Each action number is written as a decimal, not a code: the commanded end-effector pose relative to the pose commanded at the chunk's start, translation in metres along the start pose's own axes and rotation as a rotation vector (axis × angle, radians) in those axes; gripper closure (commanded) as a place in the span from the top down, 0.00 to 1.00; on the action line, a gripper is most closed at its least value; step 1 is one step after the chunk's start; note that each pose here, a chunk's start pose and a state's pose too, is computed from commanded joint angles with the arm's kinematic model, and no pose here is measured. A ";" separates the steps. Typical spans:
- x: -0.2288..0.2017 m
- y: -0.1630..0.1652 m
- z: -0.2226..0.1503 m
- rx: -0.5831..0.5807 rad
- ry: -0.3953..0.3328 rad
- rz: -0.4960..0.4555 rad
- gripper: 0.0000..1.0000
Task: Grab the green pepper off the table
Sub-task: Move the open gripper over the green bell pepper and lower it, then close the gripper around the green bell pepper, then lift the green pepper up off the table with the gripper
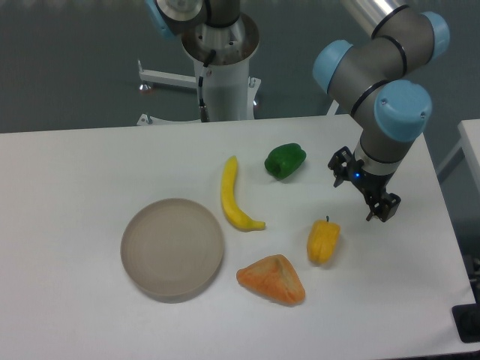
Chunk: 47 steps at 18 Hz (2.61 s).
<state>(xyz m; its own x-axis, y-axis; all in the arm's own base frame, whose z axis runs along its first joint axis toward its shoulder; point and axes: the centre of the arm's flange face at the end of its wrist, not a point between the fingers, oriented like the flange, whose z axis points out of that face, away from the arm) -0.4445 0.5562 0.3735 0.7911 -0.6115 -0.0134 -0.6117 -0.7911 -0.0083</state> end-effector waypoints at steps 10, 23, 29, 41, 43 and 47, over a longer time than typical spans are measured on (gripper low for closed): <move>0.058 0.037 0.002 0.007 0.093 -0.021 1.00; 0.159 0.041 0.090 0.202 0.289 -0.028 1.00; 0.178 0.036 0.126 0.192 0.277 -0.030 1.00; 0.129 0.022 0.067 0.148 0.079 -0.051 0.09; 0.111 0.022 0.040 0.148 0.065 -0.051 0.10; 0.059 0.026 -0.010 0.067 0.066 -0.053 0.09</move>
<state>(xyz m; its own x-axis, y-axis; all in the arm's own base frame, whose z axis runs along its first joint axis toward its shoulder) -0.4137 0.4992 0.3823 0.8199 -0.5700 0.0546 -0.5659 -0.8211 -0.0743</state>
